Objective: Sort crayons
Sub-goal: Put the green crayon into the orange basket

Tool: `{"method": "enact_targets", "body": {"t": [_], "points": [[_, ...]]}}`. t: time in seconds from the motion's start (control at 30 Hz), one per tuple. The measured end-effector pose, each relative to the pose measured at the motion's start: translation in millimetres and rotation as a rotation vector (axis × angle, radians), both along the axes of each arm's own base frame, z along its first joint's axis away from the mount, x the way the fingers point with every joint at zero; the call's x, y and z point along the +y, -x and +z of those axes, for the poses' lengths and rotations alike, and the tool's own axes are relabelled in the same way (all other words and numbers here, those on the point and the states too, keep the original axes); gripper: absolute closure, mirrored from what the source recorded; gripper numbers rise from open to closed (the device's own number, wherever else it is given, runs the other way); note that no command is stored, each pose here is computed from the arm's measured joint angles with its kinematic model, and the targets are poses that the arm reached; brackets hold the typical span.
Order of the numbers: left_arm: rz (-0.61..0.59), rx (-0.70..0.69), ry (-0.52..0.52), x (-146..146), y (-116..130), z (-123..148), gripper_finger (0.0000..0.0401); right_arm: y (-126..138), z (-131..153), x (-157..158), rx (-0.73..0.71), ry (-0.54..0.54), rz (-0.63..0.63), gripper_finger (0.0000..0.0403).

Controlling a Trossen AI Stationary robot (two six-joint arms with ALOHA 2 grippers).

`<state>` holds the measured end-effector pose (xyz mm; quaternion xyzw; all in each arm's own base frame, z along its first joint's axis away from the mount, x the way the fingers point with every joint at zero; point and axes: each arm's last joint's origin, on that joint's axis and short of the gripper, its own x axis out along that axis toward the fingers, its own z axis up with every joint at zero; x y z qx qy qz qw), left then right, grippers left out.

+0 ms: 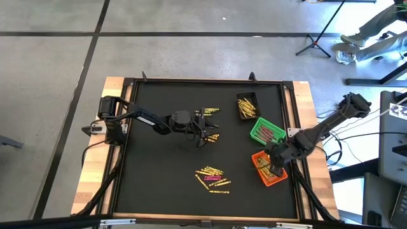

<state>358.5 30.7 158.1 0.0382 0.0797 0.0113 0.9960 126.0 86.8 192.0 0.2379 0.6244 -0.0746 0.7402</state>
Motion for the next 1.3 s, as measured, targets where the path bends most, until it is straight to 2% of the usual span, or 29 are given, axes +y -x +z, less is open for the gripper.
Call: {"method": "enact_targets", "body": {"t": [0.2, 0.33, 0.43, 0.53, 0.63, 0.77, 0.9, 1.0, 1.13, 1.3], "points": [[0.0, 0.0, 0.0, 0.0, 0.1, -0.1, 0.0286, 2.8, -9.9, -1.9, 0.018, 0.006, -0.019, 0.0361], [-0.007, 0.001, 0.0, -0.9, 0.0, -0.2, 0.0286, 0.9, -3.7, -0.8, 0.004, -0.002, -0.016, 0.0321], [-0.01, 0.026, -0.028, -2.9, 0.2, -2.5, 0.0286, -5.8, 10.4, 2.6, -0.077, 0.004, 0.031, 0.0287], [0.04, 0.033, -0.014, -1.8, 0.6, -3.5, 0.0286, -16.1, 23.1, 4.2, -0.268, 0.13, 0.089, 0.0266], [0.089, 0.08, 0.025, 6.2, -2.1, -3.1, 0.0286, -25.5, 26.1, 4.5, -0.456, 0.328, 0.17, 0.0259], [0.109, 0.256, 0.07, 19.3, -13.7, 2.9, 0.0286, -33.6, 17.5, 2.9, -0.603, 0.571, 0.237, 0.0261], [0.149, 0.473, 0.081, 39.1, -23.3, 12.9, 0.0286, -37.1, 6.4, 1.2, -0.712, 0.73, 0.241, 0.0263], [0.176, 0.568, 0.079, 58.4, -27.5, 19.7, 0.0286, -38.9, -0.7, -0.1, -0.785, 0.802, 0.221, 0.0264], [0.171, 0.634, 0.133, 90.0, -35.4, 25.4, 0.0286, -42.7, -6.9, -7.2, -0.845, 0.864, 0.186, 0.0264], [0.191, 0.771, 0.166, 125.3, -47.2, 17.7, 0.0286, -46.8, -11.7, -19.4, -0.841, 0.902, 0.154, 0.0265]]}}
